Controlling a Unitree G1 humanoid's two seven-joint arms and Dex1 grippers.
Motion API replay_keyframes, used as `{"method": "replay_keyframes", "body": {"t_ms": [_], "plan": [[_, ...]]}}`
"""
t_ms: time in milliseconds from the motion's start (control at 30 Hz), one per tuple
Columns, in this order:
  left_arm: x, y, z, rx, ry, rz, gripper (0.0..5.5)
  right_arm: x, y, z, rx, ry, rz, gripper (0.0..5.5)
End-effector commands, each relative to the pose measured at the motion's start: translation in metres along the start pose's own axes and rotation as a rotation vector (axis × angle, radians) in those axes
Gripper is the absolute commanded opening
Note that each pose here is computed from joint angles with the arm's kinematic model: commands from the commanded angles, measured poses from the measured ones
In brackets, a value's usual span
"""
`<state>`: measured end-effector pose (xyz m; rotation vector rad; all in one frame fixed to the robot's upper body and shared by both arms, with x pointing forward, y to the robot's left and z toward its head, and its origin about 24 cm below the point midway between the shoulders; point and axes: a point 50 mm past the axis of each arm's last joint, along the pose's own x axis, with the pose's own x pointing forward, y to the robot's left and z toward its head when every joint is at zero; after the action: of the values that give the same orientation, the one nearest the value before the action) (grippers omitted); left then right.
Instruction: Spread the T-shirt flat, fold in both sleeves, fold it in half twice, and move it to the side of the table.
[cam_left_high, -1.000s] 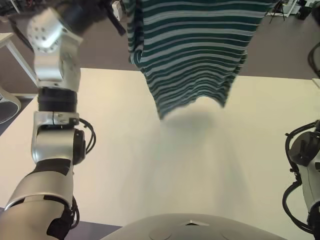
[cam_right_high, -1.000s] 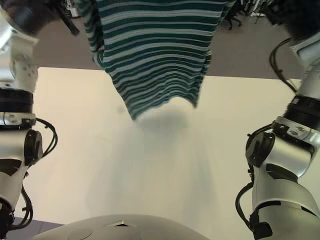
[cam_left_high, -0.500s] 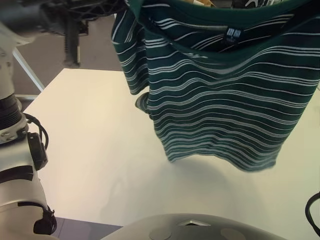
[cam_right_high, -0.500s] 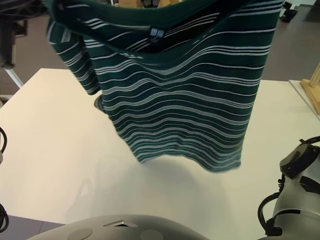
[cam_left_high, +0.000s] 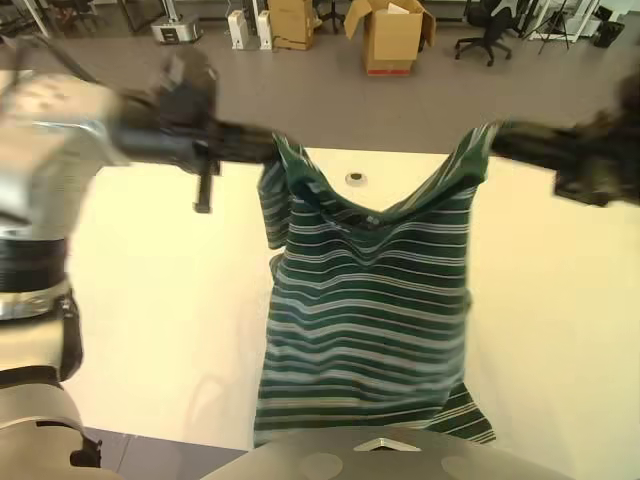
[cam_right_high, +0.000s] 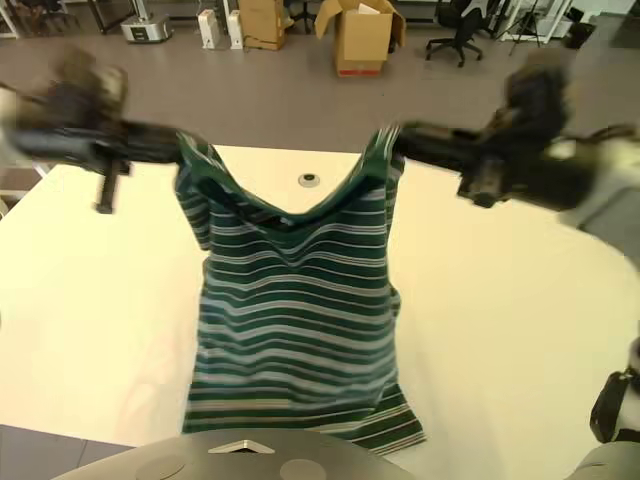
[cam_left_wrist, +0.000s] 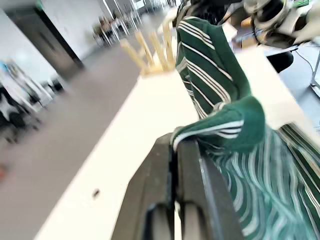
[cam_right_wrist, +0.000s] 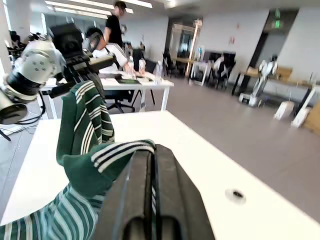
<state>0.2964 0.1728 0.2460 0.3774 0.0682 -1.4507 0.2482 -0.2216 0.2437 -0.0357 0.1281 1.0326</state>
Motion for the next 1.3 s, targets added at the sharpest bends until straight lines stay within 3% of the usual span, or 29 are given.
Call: {"method": "replay_keyframes", "body": {"t_ms": [33,133,333,367,433,633,767,867,1000,1133,1300], "plan": [[0.039,0.046,-0.089,-0.161,0.241,0.119,0.00,0.031,-0.070,-0.096,0.214,0.189,-0.160,0.02],[0.067,0.065,-0.116,-0.191,0.291,0.344,0.00,0.059,-0.107,-0.128,0.214,0.269,-0.405,0.02],[0.095,0.063,-0.141,-0.100,0.355,0.566,0.00,0.107,-0.117,-0.137,0.226,0.227,-0.633,0.02],[0.096,0.062,-0.144,-0.082,0.377,0.604,0.00,0.110,-0.118,-0.138,0.225,0.226,-0.681,0.02],[0.099,0.061,-0.149,-0.040,0.418,0.631,0.51,0.114,-0.117,-0.139,0.220,0.217,-0.684,0.00],[0.094,0.062,-0.152,-0.003,0.441,0.714,1.56,0.118,-0.122,-0.117,0.231,0.063,-0.695,1.01],[0.073,0.074,-0.143,0.075,0.439,0.868,1.67,0.103,-0.131,-0.106,0.147,0.058,-0.702,1.01],[0.067,0.068,-0.142,0.149,0.374,0.734,1.67,0.088,-0.126,-0.125,0.010,0.186,-0.585,1.01],[0.070,0.037,-0.163,0.167,0.329,0.458,1.67,0.067,-0.111,-0.160,-0.039,0.300,-0.454,1.01],[0.075,0.001,-0.203,0.157,0.450,0.310,1.67,0.053,-0.102,-0.171,-0.020,0.311,-0.427,1.01],[0.070,-0.017,-0.227,0.197,0.579,0.286,1.67,0.060,-0.089,-0.185,0.032,0.356,-0.362,1.01]]}}
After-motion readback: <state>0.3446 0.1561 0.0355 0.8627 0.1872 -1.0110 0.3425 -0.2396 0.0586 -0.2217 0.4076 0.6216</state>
